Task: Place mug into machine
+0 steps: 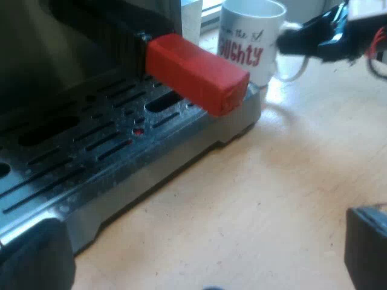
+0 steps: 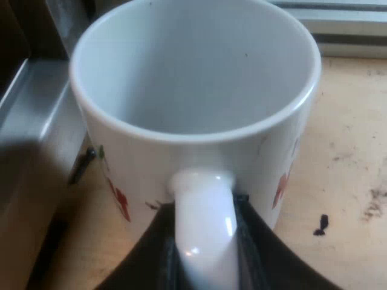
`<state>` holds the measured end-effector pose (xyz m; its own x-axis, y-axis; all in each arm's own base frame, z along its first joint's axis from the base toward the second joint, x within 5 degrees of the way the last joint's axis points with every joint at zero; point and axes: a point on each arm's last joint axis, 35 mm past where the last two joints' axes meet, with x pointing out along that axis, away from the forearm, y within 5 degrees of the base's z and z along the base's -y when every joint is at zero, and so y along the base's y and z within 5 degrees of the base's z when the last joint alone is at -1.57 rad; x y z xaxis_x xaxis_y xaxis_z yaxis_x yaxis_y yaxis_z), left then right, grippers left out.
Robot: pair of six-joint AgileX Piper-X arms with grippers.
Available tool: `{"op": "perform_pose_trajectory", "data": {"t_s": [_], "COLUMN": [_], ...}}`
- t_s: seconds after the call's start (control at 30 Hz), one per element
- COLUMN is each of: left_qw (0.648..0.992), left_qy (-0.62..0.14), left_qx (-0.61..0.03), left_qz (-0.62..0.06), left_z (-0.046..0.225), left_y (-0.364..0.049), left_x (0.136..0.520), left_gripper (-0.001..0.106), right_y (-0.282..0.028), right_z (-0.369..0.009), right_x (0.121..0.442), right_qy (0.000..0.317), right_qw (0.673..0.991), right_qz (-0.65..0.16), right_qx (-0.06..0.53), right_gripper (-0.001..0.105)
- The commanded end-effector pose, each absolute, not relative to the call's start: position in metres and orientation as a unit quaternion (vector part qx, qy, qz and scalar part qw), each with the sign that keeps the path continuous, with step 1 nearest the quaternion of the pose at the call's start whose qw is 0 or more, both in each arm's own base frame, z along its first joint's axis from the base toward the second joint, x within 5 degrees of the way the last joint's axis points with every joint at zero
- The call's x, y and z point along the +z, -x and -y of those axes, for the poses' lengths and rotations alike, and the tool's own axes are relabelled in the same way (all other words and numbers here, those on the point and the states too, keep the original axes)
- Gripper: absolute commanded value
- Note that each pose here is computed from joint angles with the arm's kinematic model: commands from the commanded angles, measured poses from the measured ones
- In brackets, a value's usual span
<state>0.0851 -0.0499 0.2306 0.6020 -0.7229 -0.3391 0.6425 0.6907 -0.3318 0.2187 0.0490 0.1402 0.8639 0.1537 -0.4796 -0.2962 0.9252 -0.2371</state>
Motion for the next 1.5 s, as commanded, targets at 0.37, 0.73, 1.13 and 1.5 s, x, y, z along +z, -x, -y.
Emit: {"op": "perform_pose_trajectory", "data": {"t_s": [0.37,0.73,1.13,1.5], "left_qw": [0.929,0.935,0.935,0.935], "left_qy": [0.07,0.072,0.072,0.072], "left_qx": [-0.285,-0.286,-0.286,-0.286], "left_qz": [-0.224,-0.197,-0.195,-0.195], "left_z": [0.045,0.046,0.046,0.046], "left_y": [-0.091,-0.094,-0.094,-0.094], "left_x": [0.219,0.218,0.218,0.218], "left_gripper": [0.093,0.093,0.093,0.093], "right_y": [-0.171,-0.117,-0.099,-0.125], "right_z": [-0.048,-0.066,-0.092,-0.134], "right_x": [0.198,0.231,0.238,0.229], "right_qy": [0.191,0.201,0.19,0.174], "right_qw": [0.948,0.935,0.926,0.926], "right_qz": [-0.205,-0.152,-0.134,-0.105], "right_qx": [0.153,0.25,0.297,0.317], "right_gripper": [0.0,0.0,0.0,0.0]}}
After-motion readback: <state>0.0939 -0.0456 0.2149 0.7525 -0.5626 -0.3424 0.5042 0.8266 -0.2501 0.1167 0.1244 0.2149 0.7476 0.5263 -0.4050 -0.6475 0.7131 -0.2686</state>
